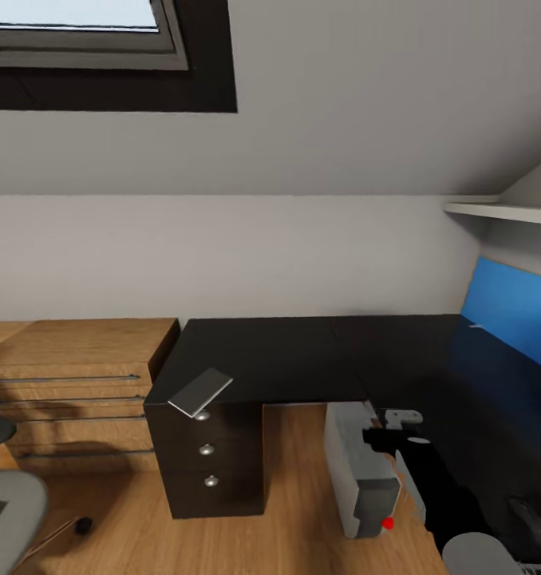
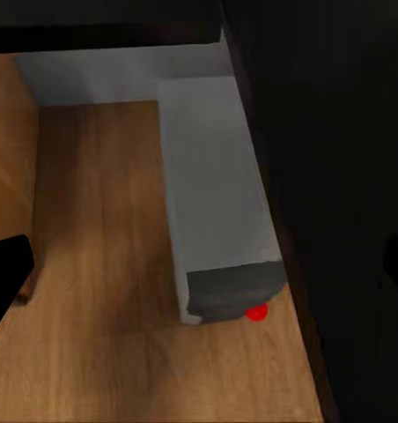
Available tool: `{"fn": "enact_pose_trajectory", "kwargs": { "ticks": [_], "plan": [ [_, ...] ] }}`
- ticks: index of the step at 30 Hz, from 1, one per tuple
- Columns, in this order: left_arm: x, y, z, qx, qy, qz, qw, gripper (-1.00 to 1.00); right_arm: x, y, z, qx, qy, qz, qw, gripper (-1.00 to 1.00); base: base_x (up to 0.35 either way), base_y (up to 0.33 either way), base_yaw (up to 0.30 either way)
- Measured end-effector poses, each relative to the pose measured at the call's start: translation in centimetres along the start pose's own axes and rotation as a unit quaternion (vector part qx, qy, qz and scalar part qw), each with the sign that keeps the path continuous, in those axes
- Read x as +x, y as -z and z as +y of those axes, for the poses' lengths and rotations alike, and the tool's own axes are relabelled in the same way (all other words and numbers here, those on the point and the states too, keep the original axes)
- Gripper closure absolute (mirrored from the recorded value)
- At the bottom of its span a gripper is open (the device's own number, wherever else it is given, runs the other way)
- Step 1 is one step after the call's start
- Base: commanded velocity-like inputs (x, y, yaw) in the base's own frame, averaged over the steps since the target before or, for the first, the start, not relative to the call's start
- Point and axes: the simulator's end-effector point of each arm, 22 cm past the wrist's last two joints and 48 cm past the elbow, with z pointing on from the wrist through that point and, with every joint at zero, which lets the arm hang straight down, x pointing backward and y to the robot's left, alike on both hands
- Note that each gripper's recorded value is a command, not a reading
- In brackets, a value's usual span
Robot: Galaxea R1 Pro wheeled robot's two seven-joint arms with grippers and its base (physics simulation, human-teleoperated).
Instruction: In the bedroom, organize the workspace by keeping the computer under the desk, ensuring the monitor is on the desk, placing the keyboard on the desk next to the monitor, placing the mouse on the desk next to the keyboard, moving the folder from the swivel chair onto the desk next to the mouse, stacking the notebook on top of the folder with the pen on top of the notebook, and positioning the swivel chair next to the desk.
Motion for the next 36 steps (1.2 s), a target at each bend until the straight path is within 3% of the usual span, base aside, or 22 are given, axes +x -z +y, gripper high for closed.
{"fn": "enact_pose_trajectory", "kwargs": {
  "ticks": [10,15,20,23,31,36],
  "plan": [
    [0.8,0.0,0.2,-0.002,-0.001,0.002,1.0000,-1.00,1.0,-0.8,5.1,-0.034,-0.012,-0.033,0.9988,-1.00,0.000,0.000,0.237],
    [1.1,0.0,0.4,-0.003,-0.002,0.004,1.0000,-1.00,2.2,-1.3,6.4,-0.034,-0.016,-0.049,0.9981,-1.00,0.000,0.000,0.242],
    [1.6,0.0,0.7,-0.005,-0.004,0.005,1.0000,-1.00,6.2,-2.2,7.0,-0.020,-0.019,-0.063,0.9976,-1.00,0.000,0.000,0.249],
    [1.9,0.1,0.8,-0.006,-0.005,0.004,1.0000,-1.00,9.4,-2.4,7.3,-0.019,-0.018,-0.060,0.9979,-1.00,0.000,0.000,0.250],
    [4.8,0.4,1.4,-0.012,-0.009,0.033,0.9993,-1.00,18.9,-1.3,9.0,-0.030,-0.017,-0.013,0.9993,-1.00,0.000,0.000,0.251],
    [4.9,1.1,1.4,-0.013,-0.009,0.039,0.9991,-1.00,21.3,0.2,9.3,-0.034,-0.020,-0.009,0.9992,-1.00,0.000,0.000,0.251]
  ]
}}
